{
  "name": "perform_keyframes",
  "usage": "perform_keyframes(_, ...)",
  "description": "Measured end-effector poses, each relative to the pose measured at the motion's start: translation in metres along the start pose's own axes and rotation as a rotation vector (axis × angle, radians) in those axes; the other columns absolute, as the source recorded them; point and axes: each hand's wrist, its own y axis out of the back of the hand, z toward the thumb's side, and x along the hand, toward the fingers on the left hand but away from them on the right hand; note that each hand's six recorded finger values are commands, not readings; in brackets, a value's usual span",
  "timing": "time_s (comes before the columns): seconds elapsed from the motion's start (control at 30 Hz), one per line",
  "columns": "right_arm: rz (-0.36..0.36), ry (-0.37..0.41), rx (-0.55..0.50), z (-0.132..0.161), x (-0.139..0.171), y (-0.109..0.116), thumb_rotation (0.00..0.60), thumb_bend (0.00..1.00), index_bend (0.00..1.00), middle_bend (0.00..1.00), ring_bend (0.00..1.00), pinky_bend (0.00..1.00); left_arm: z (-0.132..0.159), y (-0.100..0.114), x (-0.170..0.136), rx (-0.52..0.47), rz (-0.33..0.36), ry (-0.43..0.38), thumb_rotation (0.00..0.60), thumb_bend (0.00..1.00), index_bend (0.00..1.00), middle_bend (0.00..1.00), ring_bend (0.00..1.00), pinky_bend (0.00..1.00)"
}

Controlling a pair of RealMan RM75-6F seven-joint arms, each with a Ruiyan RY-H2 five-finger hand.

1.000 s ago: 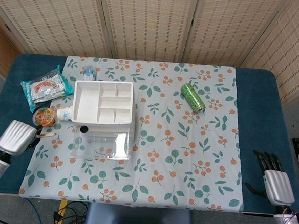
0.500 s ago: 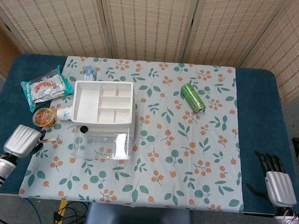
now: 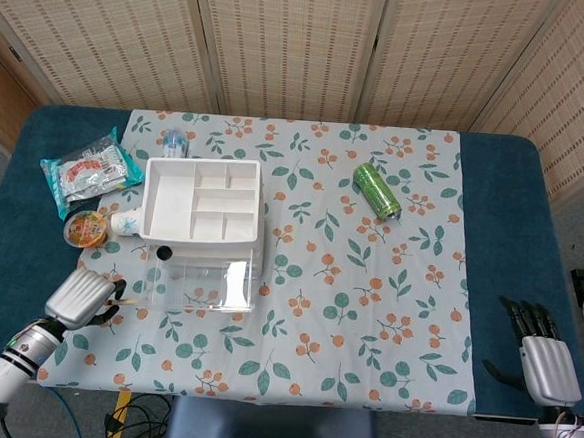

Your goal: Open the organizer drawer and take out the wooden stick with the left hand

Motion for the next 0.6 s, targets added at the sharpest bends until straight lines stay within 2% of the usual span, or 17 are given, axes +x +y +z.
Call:
perform_keyframes(0.03,-0.001,0.000,0.000,0.000,0.000,0.000,0.600,0.18,0.06,0.14,0.11,0.03,0.002,0.000,0.001,-0.003,0.000,-0.005,0.600,0.36,0.45,0.87,0.95,1.00)
perform_keyframes(0.1,-0.005,0.000,0.001,0.000,0.000,0.001,0.600,0.18,0.06,0.14,0.11,0.03,0.006,0.001,0.001,-0.013,0.001,-0.011,0.600,0.36,0.33,0.86,0.95,1.00)
perform_keyframes(0.17,-0.004,0.000,0.001,0.000,0.000,0.001,0.600,0.18,0.06,0.14,0.11,0.03,0.010,0.002,0.000,-0.026,0.007,-0.019,0.600,0.33,0.26,0.86,0.94,1.00)
perform_keyframes(0.27,-0.002,0.001,-0.002,0.000,0.000,0.000,0.600,0.18,0.06,0.14,0.11,0.03,0.012,0.003,-0.002,-0.024,0.014,-0.020,0.600,0.28,0.24,0.86,0.94,1.00)
perform_keyframes(0.4,-0.005,0.005,-0.001,0.000,-0.001,0.001,0.600,0.18,0.06,0.14,0.11,0.03,0.010,0.004,-0.007,-0.026,0.018,0.000,0.600,0.27,0.23,0.84,0.94,1.00)
perform_keyframes(0.6,-0.011,0.007,-0.003,0.000,-0.001,0.003,0.600,0.18,0.06,0.14,0.11,0.03,-0.007,0.005,-0.018,-0.023,0.028,0.075,0.600,0.27,0.23,0.83,0.91,0.99)
